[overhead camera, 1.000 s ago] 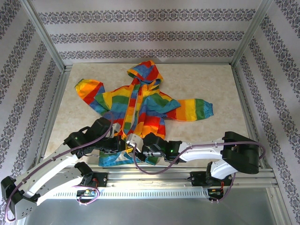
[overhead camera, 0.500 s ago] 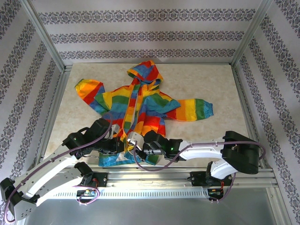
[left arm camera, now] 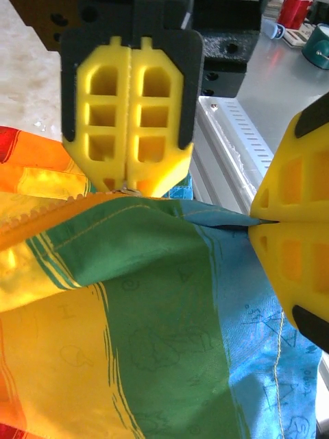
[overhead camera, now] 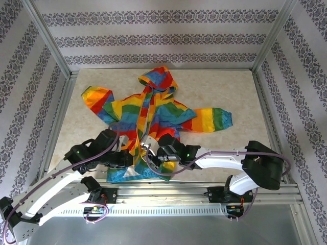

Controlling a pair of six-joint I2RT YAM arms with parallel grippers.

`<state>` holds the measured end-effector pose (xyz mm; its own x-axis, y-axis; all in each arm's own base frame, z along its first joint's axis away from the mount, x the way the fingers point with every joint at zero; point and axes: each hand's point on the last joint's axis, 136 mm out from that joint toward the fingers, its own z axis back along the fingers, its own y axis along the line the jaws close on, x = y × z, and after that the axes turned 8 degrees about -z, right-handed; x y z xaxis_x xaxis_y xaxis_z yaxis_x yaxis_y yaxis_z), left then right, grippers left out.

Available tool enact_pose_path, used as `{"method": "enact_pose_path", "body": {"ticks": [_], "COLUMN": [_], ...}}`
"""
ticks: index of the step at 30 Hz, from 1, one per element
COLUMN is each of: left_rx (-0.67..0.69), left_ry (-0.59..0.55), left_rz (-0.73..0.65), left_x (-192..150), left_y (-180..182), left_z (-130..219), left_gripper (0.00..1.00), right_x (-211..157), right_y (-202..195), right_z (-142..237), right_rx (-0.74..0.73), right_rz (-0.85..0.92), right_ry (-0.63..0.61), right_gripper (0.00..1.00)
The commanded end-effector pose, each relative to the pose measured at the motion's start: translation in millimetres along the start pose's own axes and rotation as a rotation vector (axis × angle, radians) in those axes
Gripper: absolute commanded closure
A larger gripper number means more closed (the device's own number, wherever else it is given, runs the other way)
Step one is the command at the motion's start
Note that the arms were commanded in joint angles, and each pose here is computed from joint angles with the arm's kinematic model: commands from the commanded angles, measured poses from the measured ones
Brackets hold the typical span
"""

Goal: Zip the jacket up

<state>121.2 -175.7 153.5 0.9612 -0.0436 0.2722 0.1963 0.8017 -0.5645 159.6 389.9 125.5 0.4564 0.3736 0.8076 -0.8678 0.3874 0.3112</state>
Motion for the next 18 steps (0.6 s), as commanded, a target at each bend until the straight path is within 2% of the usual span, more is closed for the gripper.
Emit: {"method": "enact_pose_path", "body": {"ticks": [1, 10, 18], "left_rx": [0.032, 0.076, 0.231], "left_ry": [0.048, 0.006, -0.035], "left_rz": [-0.007, -0.031, -0.082], "left_x": [-16.5, -11.4, 1.3], "left_y": [5.0, 8.7, 23.0], "left_z": [12.8, 25.8, 49.0], "left_gripper": [1.00, 1.00, 1.00], "right_x": [9.6, 36.0, 67.7], "right_y": [-25.5, -68.1, -114.4], "right_z": [-2.4, -2.8, 5.2], "right_rx": [-0.081, -0.159, -0.245], "right_rz": [-0.046, -0.079, -0.106], "right_ry": [0.000, -0.021, -0.058], "right_gripper": [1.00, 1.00, 1.00]}}
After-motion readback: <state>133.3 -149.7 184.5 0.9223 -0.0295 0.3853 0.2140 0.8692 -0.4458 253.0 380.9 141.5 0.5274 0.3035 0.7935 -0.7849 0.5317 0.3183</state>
